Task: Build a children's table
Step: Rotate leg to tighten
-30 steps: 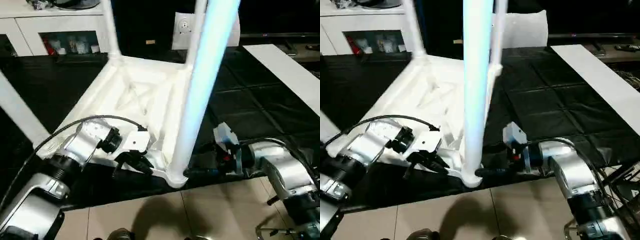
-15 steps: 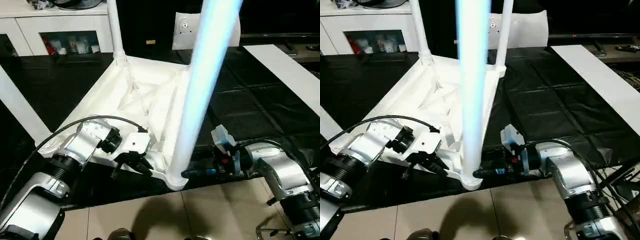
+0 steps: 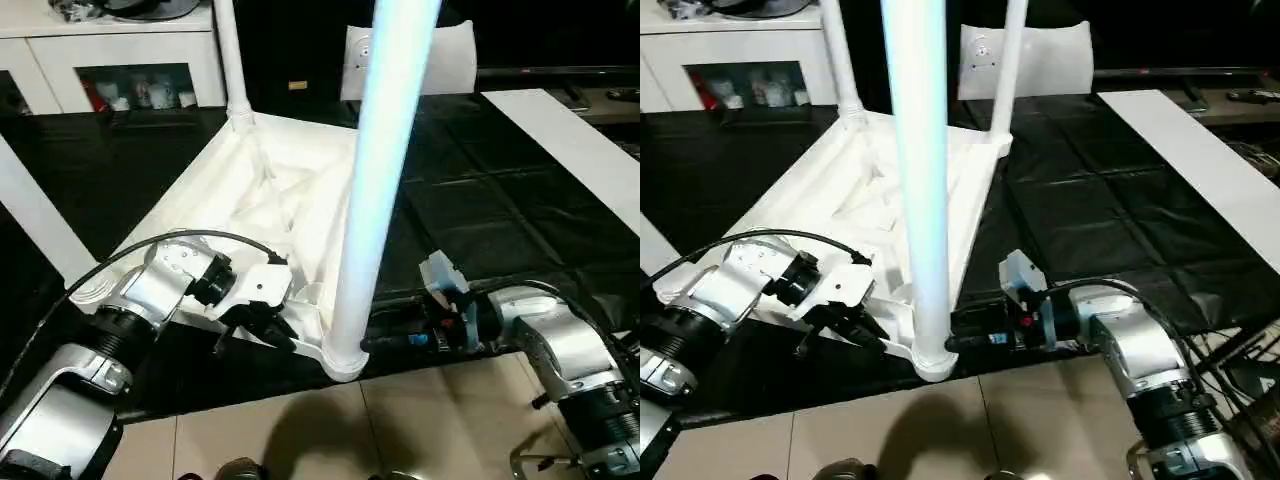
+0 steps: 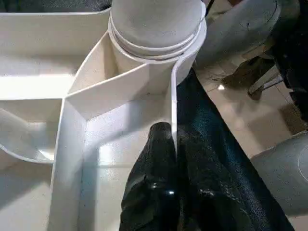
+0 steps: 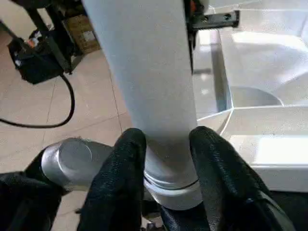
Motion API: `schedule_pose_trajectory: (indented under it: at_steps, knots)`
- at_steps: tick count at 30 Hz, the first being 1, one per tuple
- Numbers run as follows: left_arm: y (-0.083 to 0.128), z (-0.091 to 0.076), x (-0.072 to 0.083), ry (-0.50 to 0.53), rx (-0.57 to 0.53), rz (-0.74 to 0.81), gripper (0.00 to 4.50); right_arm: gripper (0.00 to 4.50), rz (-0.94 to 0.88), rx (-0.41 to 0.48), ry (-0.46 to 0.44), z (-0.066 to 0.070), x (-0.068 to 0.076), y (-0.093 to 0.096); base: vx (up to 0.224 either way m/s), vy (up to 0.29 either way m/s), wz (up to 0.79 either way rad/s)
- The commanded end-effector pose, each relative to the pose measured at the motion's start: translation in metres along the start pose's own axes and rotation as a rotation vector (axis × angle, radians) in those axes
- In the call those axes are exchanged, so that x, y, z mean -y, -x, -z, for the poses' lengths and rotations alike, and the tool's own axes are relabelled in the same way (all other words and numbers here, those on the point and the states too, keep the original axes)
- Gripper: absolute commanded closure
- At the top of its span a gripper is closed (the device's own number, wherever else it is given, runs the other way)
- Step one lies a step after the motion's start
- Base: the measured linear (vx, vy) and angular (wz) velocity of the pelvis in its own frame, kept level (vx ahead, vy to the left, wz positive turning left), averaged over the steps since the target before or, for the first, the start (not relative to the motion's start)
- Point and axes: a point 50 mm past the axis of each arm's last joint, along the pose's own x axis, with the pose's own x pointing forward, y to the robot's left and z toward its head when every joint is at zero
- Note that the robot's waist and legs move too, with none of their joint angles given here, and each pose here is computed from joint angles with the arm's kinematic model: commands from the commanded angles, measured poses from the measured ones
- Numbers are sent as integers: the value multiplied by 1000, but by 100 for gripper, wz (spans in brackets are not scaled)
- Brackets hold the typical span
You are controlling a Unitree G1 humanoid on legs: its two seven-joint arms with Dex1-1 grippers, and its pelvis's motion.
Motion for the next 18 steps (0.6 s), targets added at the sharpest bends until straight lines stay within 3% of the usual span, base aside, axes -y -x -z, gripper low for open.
schedule_pose_trajectory:
  at_steps: [1,10,16,18]
  knots:
    - [-14,-10,-1,-59,13,54,450,251,-27,21,30,-11,0,-10,0,0,0]
    - [-14,-10,-2,-59,11,46,450,184,-7,12,68,-12,1,-14,0,0,0]
    - [-14,-10,-2,-59,10,44,450,184,-8,23,66,-12,1,-18,0,0,0]
    - [-13,-10,-2,-59,10,44,450,211,-16,31,53,-12,1,-18,0,0,0]
